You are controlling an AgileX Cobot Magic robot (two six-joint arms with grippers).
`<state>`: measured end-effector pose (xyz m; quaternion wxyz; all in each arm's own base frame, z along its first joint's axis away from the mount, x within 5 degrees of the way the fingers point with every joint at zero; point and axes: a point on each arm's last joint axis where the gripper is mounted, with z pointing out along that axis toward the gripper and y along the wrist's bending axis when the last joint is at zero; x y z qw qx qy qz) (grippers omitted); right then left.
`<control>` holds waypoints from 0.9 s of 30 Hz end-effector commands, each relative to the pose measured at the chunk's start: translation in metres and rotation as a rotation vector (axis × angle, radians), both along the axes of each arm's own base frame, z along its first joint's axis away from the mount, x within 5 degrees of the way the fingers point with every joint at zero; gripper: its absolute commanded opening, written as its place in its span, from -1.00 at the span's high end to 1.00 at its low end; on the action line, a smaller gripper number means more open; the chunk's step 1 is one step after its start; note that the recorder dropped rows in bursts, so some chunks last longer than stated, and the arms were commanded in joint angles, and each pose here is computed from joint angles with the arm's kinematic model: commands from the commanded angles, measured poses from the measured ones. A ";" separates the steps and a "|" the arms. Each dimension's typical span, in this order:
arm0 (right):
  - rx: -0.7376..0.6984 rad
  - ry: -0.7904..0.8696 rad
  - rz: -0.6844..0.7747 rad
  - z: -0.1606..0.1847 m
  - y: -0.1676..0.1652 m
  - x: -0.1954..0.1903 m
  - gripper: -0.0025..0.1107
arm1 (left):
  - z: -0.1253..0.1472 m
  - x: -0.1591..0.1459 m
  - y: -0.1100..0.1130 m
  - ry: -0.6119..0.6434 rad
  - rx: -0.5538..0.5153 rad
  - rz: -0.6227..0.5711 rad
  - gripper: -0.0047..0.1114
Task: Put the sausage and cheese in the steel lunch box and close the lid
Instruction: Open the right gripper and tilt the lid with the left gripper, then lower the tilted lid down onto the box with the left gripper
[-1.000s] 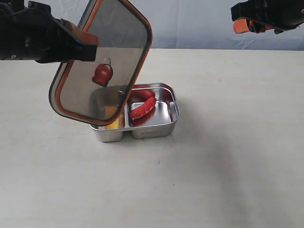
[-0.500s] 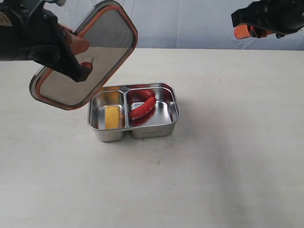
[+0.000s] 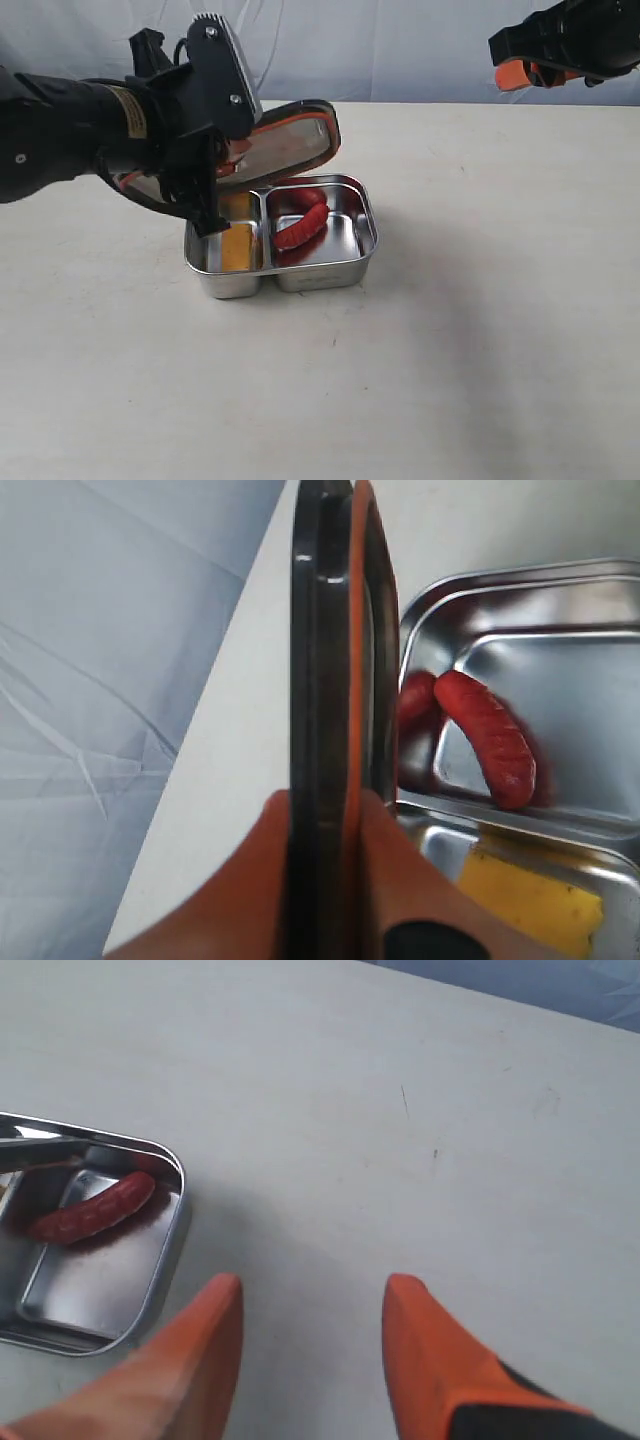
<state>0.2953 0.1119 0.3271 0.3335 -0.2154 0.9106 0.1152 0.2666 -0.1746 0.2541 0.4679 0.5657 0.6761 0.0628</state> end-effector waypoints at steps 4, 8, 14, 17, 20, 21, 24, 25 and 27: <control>-0.034 -0.001 0.008 0.001 -0.003 -0.002 0.19 | -0.023 -0.002 -0.020 0.011 0.092 -0.101 0.92; -0.035 -0.001 0.008 0.001 -0.003 -0.002 0.19 | -0.036 -0.004 -0.028 0.054 0.108 -0.115 0.92; -0.035 -0.001 0.008 0.001 -0.003 -0.002 0.19 | -0.050 -0.007 -0.037 0.111 0.117 -0.121 0.92; -0.036 -0.001 0.008 0.001 -0.003 -0.002 0.19 | -0.056 -0.008 -0.040 0.134 0.115 -0.118 0.92; -0.034 -0.005 0.007 0.001 -0.003 -0.002 0.19 | -0.063 -0.008 -0.042 0.160 0.122 -0.113 0.92; -0.034 -0.005 0.007 0.001 -0.003 -0.002 0.19 | -0.065 -0.008 -0.042 0.169 0.122 -0.108 0.92; -0.034 -0.007 0.006 0.002 -0.003 -0.002 0.19 | -0.068 -0.009 -0.041 0.201 0.131 -0.093 0.92; -0.034 -0.007 0.006 0.002 -0.003 -0.002 0.19 | -0.070 -0.009 -0.040 0.210 0.136 -0.090 0.92; -0.034 -0.007 0.006 0.002 -0.003 -0.002 0.19 | -0.073 -0.009 -0.041 0.225 0.133 -0.082 0.92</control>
